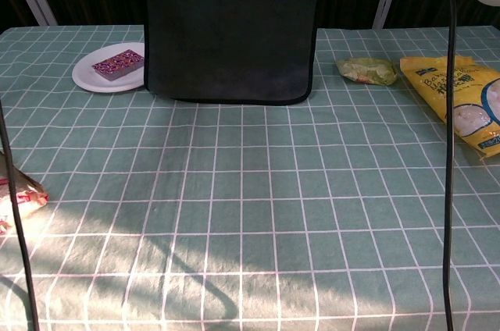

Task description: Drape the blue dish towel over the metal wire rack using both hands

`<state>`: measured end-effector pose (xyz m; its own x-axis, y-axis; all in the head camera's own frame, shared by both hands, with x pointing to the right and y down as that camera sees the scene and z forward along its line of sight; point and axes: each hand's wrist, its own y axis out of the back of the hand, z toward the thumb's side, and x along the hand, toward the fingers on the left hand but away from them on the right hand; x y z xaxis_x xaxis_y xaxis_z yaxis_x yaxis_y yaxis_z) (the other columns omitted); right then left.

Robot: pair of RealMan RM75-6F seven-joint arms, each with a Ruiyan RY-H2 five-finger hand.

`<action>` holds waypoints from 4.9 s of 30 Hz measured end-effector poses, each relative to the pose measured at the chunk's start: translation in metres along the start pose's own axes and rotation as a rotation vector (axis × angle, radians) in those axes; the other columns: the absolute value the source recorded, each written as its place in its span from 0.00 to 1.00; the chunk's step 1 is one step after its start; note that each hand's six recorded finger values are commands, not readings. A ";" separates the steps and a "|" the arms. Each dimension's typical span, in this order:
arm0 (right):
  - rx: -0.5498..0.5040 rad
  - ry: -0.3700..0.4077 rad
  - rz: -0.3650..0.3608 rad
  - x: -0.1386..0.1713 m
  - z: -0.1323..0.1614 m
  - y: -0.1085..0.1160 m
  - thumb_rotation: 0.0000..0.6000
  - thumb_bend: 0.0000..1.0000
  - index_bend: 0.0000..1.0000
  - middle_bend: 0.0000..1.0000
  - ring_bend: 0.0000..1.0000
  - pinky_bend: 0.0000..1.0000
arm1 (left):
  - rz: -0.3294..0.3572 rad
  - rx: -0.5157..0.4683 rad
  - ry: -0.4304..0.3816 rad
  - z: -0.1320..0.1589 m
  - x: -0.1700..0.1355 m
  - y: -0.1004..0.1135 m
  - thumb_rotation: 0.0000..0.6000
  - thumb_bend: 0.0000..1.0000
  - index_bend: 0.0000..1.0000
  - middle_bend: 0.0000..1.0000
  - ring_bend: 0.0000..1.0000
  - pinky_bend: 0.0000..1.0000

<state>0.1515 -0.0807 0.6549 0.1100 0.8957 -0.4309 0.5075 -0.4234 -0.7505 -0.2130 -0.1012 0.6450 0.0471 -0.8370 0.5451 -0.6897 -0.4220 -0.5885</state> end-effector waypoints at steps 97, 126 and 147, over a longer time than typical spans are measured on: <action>-0.034 -0.027 0.063 -0.003 -0.039 0.026 1.00 0.50 1.00 0.16 0.00 0.00 | -0.030 -0.056 0.085 0.000 -0.021 -0.001 1.00 0.60 0.88 0.29 0.23 0.31; 0.087 -0.087 -0.112 -0.065 -0.014 0.030 1.00 0.01 0.00 0.00 0.00 0.00 | 0.212 -0.155 0.170 -0.028 0.040 0.050 0.72 0.14 0.00 0.00 0.07 0.11; 0.128 0.166 -0.021 0.074 -0.027 0.042 1.00 0.08 0.00 0.00 0.00 0.00 | 0.224 0.147 -0.164 -0.009 -0.070 0.060 0.44 0.17 0.11 0.06 0.06 0.13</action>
<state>0.2037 -0.0289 0.6054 0.2454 0.9103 -0.3335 0.3999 -0.4084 -0.8205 -0.2642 -0.0649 0.5765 0.0296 -0.9549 0.2956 -0.5844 -0.2564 -0.7699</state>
